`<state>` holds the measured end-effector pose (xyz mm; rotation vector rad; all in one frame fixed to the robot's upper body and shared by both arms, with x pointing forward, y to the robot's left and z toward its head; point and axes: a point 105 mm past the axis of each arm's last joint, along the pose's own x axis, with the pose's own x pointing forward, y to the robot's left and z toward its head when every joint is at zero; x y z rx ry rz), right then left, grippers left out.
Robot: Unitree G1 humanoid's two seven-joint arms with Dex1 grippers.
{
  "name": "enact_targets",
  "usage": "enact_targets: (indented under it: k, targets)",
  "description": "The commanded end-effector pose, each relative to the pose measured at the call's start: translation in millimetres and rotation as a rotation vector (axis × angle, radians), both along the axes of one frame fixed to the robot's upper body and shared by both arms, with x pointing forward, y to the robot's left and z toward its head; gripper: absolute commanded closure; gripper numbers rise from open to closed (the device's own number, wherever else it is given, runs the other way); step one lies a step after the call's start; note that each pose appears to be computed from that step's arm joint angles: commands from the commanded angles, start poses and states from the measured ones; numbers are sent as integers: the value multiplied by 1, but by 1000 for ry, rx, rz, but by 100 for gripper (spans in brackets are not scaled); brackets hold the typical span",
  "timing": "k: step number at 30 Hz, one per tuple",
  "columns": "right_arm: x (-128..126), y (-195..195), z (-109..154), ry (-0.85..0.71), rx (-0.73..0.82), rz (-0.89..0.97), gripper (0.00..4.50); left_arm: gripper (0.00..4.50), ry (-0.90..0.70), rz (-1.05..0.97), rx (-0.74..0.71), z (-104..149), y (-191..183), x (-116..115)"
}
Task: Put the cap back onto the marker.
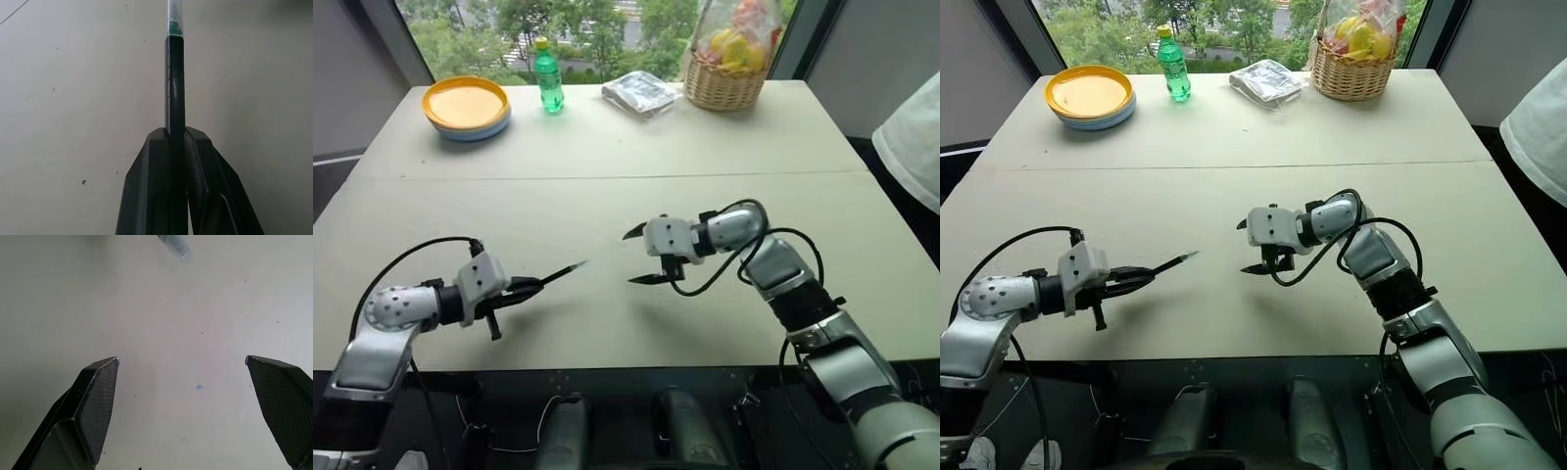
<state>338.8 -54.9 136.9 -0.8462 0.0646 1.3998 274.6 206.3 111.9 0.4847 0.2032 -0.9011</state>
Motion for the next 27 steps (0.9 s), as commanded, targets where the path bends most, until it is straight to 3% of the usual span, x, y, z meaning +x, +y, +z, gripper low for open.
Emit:
enact_targets:
  k: [1, 6, 12, 19, 27]
  targets:
    - [-4, -3, 14, -10, 76, -25, 24, 450, -48, 150, -100, 19, 9, 4]
    - [-19, -6, 4, 44, 104, -51, 24, 450, -24, 447, -229, 19, 36, 10]
    - [-25, -7, -1, 68, 120, -84, 24, 450, 51, 761, -290, -4, 68, 12]
    - [-28, -7, -7, 76, 110, -94, 24, 450, 118, 936, -333, -16, 85, 15]
    - [-27, -6, -3, 71, 122, -102, 24, 450, 190, 965, -351, -26, 80, 17]
